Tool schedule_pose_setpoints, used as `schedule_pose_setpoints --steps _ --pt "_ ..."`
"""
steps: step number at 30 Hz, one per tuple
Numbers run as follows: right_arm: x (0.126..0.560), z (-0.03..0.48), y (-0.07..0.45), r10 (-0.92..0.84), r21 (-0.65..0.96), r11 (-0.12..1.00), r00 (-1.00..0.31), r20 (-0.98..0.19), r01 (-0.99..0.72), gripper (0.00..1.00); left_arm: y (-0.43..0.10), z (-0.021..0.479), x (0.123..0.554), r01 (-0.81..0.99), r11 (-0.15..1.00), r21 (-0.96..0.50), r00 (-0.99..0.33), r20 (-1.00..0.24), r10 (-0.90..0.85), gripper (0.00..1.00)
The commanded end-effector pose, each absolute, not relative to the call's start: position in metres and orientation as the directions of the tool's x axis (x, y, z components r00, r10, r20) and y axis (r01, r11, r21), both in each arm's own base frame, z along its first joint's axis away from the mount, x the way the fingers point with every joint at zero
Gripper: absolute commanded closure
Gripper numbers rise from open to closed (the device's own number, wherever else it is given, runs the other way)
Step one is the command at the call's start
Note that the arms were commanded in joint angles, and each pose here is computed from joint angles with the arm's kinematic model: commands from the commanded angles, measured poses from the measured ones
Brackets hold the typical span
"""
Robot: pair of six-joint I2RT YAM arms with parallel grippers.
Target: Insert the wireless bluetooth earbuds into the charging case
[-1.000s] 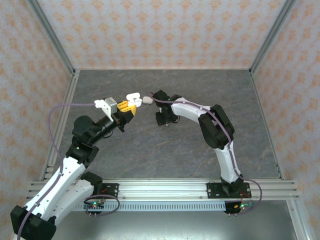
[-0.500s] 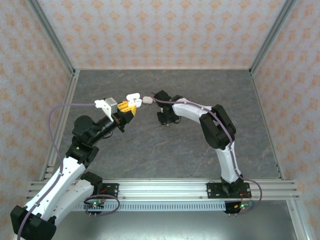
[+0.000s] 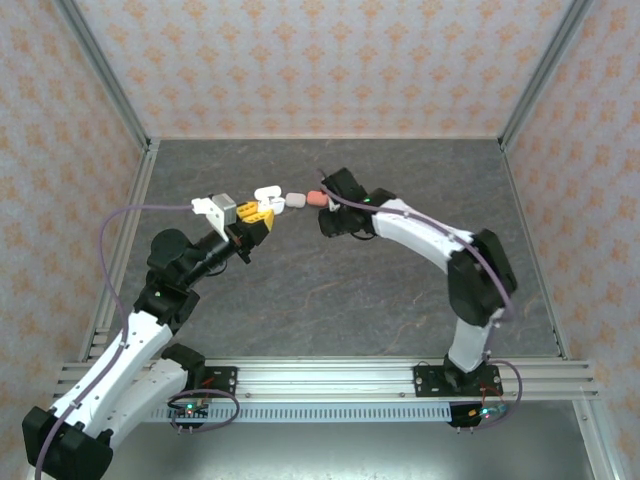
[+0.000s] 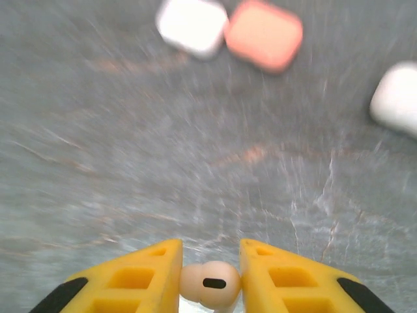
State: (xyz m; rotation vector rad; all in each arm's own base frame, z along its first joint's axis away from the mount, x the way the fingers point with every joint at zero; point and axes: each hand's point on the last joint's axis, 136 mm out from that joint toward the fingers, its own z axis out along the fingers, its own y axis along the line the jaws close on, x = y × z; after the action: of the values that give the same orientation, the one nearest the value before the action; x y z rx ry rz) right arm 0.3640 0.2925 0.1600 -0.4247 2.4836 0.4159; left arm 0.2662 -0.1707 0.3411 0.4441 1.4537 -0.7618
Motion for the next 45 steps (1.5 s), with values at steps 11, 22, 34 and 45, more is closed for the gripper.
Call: schedule_pose_setpoints --steps 11,22,34,45 --pt "0.322 0.394 0.305 0.145 0.378 0.693 -0.394 -0.907 -0.614 0.71 -0.184 0.377 0.257 0.76 0.636 -0.136 0.03 -0.97 -0.243 0.99" --pt "0.291 0.427 0.343 0.159 0.341 0.606 -0.311 -0.937 -0.719 0.71 -0.192 0.377 0.256 0.77 0.624 -0.134 0.02 -0.972 -0.234 0.99" --pt "0.286 0.407 0.36 0.132 0.378 0.575 -0.373 -0.918 -0.726 0.71 -0.192 0.377 0.256 0.767 0.627 -0.133 0.022 -0.972 -0.232 0.99" --pt "0.279 0.393 0.364 0.126 0.425 0.543 -0.43 -0.894 -0.724 0.71 -0.19 0.378 0.255 0.76 0.637 -0.128 0.028 -0.973 -0.229 0.99"
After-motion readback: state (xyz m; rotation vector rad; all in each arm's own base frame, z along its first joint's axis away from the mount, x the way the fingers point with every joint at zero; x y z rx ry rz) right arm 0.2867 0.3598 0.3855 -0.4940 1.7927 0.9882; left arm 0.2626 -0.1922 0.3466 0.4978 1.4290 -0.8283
